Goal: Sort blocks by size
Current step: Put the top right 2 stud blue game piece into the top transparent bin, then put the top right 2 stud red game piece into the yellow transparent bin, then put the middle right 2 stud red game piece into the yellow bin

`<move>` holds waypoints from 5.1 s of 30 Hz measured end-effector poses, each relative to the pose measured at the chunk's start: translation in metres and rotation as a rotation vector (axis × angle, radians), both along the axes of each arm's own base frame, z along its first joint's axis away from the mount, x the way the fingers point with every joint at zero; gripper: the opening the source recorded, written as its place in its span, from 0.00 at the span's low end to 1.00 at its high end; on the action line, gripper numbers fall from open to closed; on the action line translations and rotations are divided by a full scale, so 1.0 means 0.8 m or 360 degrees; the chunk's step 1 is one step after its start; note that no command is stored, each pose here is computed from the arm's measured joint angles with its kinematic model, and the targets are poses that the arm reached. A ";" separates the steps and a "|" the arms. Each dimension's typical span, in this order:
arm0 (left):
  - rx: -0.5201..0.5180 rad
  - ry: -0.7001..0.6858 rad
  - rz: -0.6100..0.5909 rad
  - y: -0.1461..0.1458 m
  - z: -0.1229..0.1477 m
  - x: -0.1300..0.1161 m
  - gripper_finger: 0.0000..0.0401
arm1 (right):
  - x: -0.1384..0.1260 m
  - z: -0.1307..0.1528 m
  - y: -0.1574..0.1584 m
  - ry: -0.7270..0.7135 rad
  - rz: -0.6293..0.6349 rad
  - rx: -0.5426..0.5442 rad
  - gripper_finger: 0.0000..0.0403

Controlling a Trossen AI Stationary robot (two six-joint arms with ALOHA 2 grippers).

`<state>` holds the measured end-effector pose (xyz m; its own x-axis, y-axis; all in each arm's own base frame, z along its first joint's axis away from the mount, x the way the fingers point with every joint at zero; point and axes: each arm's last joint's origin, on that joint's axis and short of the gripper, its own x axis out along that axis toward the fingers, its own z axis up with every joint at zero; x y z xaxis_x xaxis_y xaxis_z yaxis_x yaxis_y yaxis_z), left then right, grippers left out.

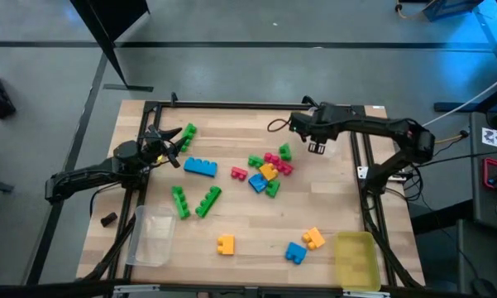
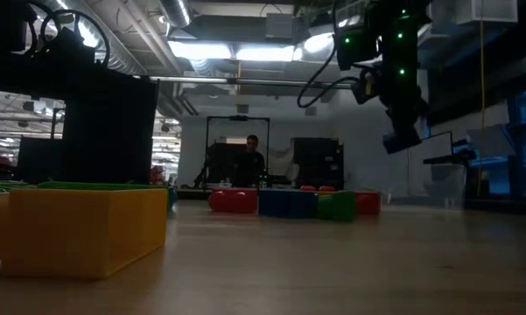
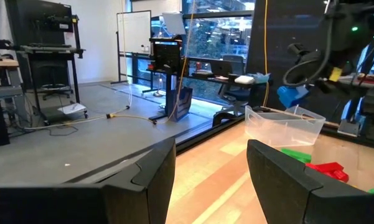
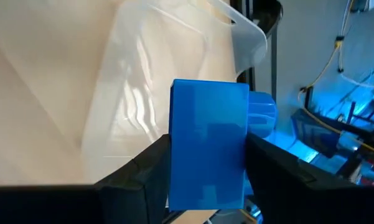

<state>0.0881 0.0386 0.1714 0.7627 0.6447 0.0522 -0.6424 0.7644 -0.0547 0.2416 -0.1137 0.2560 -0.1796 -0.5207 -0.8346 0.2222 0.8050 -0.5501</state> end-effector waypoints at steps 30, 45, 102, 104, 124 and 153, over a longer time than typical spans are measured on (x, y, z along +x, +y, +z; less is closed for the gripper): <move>0.0003 0.0002 0.0000 0.000 0.000 0.000 0.46 | -0.004 -0.002 -0.011 -0.0114 -0.0112 0.0147 0.70; 0.0003 0.0003 0.0000 0.000 0.000 0.000 0.46 | 0.014 0.039 0.007 -0.0513 -0.0316 0.0536 0.70; -0.0056 -0.0048 -0.0004 0.000 0.000 0.000 0.46 | 0.035 -0.131 0.106 -0.0980 -0.0286 0.0517 0.39; -0.0057 -0.0047 -0.0004 0.000 0.000 0.000 0.46 | 0.036 -0.133 0.106 -0.0970 -0.0288 0.0523 0.33; -0.0057 -0.0047 -0.0004 0.000 0.000 0.000 0.46 | 0.038 -0.134 0.109 -0.0981 -0.0274 0.0666 0.11; -0.0057 -0.0047 -0.0004 0.000 0.000 0.000 0.46 | 0.079 -0.088 0.096 -0.1133 -0.0115 0.0361 0.57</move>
<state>0.0882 0.0386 0.1714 0.7629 0.6444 0.0519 -0.6379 0.7634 -0.1009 0.3050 -0.0370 0.1859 0.4165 -0.3293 -0.8474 0.5188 0.8515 -0.0760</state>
